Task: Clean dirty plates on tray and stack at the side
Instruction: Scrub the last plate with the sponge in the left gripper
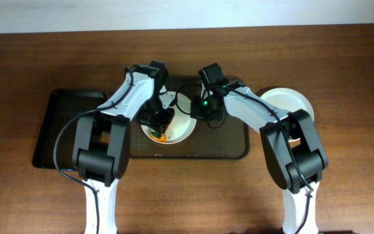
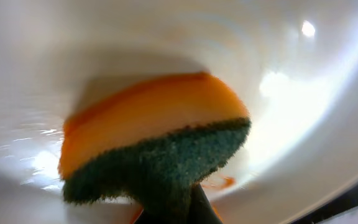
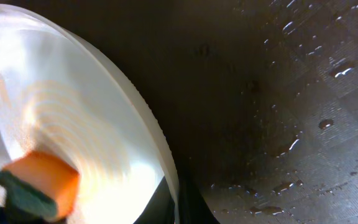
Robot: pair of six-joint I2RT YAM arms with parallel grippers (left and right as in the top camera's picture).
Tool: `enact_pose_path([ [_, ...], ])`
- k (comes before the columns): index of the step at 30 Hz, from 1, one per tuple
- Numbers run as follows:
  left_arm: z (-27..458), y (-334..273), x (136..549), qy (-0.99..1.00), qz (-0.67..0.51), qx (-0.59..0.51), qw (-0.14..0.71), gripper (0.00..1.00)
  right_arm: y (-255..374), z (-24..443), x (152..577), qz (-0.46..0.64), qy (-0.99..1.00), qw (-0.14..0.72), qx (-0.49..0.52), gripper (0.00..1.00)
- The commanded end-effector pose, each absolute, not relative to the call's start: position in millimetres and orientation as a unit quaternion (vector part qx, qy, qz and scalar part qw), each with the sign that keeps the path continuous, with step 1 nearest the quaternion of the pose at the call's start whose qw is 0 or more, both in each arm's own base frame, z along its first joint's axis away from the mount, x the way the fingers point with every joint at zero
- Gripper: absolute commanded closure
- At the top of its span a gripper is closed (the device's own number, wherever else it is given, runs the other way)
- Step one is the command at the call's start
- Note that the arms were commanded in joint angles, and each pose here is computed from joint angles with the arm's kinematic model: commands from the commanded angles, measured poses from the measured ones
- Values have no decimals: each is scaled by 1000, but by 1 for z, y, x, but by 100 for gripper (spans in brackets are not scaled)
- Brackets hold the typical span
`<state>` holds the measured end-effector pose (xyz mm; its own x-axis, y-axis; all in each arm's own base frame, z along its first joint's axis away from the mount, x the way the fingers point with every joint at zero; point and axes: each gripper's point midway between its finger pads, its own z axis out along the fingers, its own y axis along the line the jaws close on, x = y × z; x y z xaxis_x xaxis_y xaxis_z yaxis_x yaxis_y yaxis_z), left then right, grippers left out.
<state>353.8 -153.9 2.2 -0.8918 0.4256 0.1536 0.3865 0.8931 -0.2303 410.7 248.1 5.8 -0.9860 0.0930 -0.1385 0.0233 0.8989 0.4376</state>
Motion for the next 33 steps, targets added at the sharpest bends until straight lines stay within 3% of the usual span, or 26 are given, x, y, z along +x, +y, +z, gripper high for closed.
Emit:
enact_pose_path([
  [1,-47,-160,330,-946,119,-261,147,100,247,-5,405,220,972,66,39,96],
  [6,-58,-144,390,-976,101,-187,45,100,247,-5,405,220,972,66,39,96],
  [9,-61,-95,430,-997,-41,-59,-24,100,247,-5,405,220,972,66,39,96],
  [12,-51,-46,424,-979,-178,89,-41,100,247,-5,405,220,973,66,39,96],
  [15,-54,-60,395,-990,-138,11,36,100,247,-5,405,220,973,66,39,96],
  [18,-49,-138,351,-971,121,-160,129,100,247,-5,405,220,973,66,39,96],
  [20,-34,-161,334,-940,214,-219,148,100,248,-5,405,220,973,66,38,96],
  [26,-43,-157,379,-963,180,-190,69,100,246,-6,400,215,974,57,40,96],
  [31,-51,-109,464,-994,60,-56,-75,100,245,-7,399,213,975,53,40,96],
  [33,-53,-76,458,-997,-28,24,-66,100,244,-7,398,212,975,53,37,96],
])
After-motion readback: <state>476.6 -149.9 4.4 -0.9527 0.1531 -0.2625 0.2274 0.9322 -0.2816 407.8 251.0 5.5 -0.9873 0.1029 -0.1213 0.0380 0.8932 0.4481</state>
